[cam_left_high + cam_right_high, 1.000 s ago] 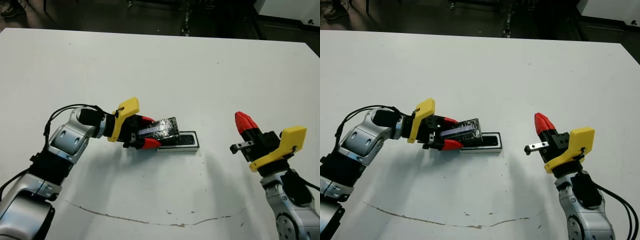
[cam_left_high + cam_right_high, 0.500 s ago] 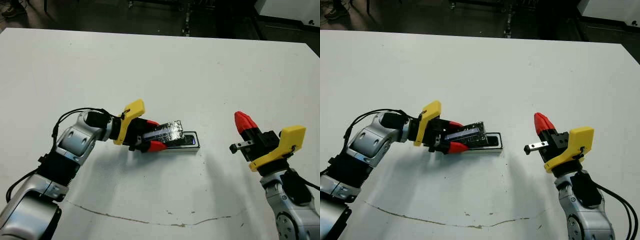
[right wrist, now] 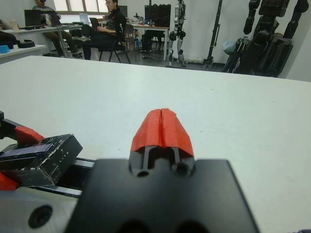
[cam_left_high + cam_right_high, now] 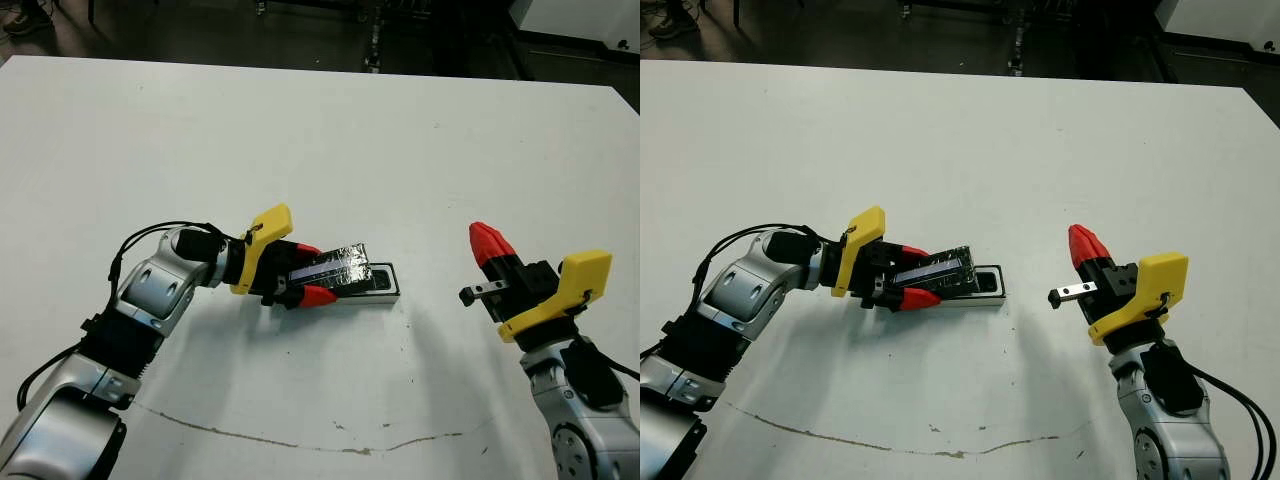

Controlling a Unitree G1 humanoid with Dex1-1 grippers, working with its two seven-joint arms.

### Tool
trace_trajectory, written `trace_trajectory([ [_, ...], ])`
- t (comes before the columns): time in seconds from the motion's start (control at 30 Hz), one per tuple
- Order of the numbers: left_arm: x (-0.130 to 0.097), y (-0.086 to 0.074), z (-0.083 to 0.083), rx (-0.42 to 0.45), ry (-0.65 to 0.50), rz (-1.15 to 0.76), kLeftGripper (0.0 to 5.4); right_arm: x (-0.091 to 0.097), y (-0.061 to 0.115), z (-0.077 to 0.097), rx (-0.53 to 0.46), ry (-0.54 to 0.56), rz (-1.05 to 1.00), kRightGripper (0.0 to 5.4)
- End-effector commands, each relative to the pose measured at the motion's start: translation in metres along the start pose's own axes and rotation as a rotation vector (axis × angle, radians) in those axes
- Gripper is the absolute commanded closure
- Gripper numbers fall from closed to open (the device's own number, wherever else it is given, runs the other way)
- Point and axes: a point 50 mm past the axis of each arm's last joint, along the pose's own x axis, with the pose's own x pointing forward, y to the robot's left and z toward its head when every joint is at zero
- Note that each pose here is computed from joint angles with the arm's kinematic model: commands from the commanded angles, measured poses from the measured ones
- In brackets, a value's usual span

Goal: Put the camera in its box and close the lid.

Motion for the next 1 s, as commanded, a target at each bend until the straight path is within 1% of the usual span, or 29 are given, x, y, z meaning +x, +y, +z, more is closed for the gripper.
trace_trajectory([
  [0.03, 0.019, -0.013, -0.019, -0.049, 0.035, -0.082, 2.22, -0.001, -0.004, -0.001, -0.01, 0.019, -0.015, 5.4],
  [0.2, 0.028, -0.013, -0.018, -0.019, 0.054, -0.08, 2.22, -0.002, -0.004, -0.001, -0.009, 0.018, -0.012, 5.4],
  [0.33, 0.037, -0.012, -0.015, -0.025, 0.07, -0.082, 2.22, -0.001, -0.004, -0.001, -0.007, 0.017, -0.009, 5.4],
  [0.6, 0.052, -0.012, -0.015, -0.048, 0.048, -0.111, 2.22, -0.002, -0.004, 0.0, -0.003, 0.018, -0.016, 5.4],
  [0.73, 0.059, -0.012, -0.018, -0.1, 0.029, -0.108, 2.22, -0.003, -0.005, 0.0, -0.008, 0.016, -0.02, 5.4],
  [0.87, 0.063, -0.013, -0.019, -0.159, 0.034, -0.098, 2.22, -0.004, -0.005, 0.0, 0.0, 0.024, -0.024, 5.4],
  [1.0, 0.069, -0.015, -0.021, -0.217, 0.021, -0.116, 2.22, -0.005, -0.005, 0.001, -0.017, 0.029, -0.035, 5.4],
])
